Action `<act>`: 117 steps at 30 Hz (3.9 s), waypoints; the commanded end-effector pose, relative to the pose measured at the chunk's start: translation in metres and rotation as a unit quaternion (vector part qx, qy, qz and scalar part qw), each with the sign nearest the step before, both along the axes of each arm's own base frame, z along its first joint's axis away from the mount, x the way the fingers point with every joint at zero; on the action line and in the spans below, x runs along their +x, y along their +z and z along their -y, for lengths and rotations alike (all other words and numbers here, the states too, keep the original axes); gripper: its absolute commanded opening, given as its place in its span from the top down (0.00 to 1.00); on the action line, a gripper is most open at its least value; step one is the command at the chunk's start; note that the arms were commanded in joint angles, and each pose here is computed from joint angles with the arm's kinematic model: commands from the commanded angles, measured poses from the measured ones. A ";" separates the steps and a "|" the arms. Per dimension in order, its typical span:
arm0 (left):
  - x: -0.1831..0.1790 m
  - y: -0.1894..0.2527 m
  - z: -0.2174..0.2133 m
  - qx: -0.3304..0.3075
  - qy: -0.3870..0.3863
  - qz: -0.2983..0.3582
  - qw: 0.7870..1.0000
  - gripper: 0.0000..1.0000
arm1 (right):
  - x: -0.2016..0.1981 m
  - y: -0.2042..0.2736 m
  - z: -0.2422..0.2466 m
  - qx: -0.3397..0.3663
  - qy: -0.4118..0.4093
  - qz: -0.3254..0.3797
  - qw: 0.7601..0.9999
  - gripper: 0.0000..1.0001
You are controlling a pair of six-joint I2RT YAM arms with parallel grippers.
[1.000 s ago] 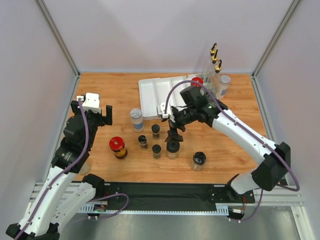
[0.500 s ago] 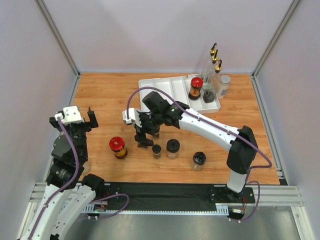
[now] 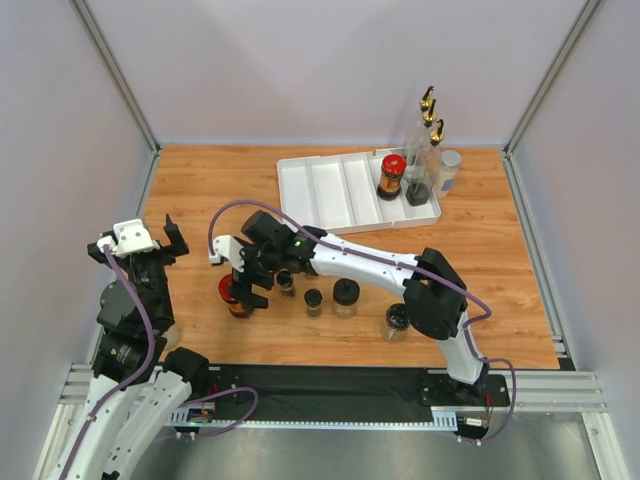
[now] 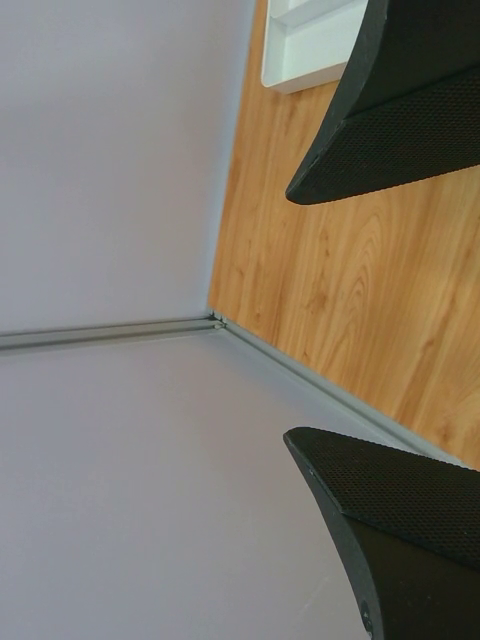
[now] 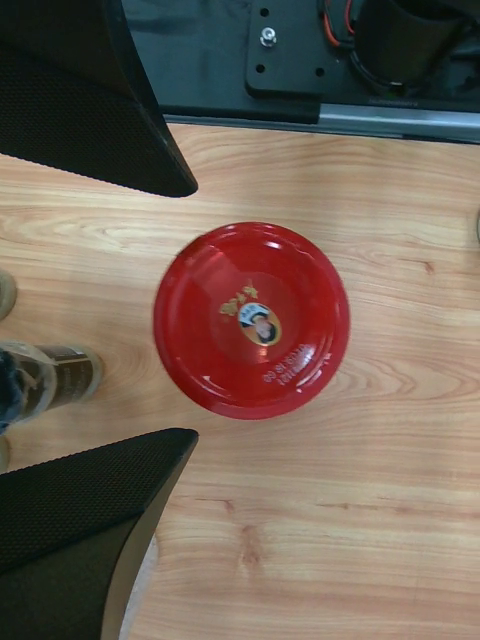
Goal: Organize the condiment bottles
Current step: Pick up the bottle from the center of the board, then place the bottle in the storage box.
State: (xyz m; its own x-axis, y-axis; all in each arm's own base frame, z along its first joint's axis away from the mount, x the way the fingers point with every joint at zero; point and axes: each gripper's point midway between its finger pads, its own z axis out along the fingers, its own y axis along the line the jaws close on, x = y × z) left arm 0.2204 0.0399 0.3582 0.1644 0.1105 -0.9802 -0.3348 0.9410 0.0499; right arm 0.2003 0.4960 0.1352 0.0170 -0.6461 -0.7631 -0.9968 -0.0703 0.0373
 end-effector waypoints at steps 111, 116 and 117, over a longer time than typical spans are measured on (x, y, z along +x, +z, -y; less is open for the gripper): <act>0.016 -0.010 0.017 0.018 -0.037 -0.014 0.999 0.00 | 0.219 0.174 0.351 0.085 -0.427 0.176 0.883 1.00; 0.017 -0.009 0.018 0.018 -0.040 -0.013 0.999 0.00 | 0.244 0.153 0.353 0.079 -0.447 0.182 0.872 1.00; 0.017 -0.010 0.018 0.018 -0.040 -0.014 0.999 0.00 | 0.250 0.150 0.353 0.082 -0.450 0.187 0.870 1.00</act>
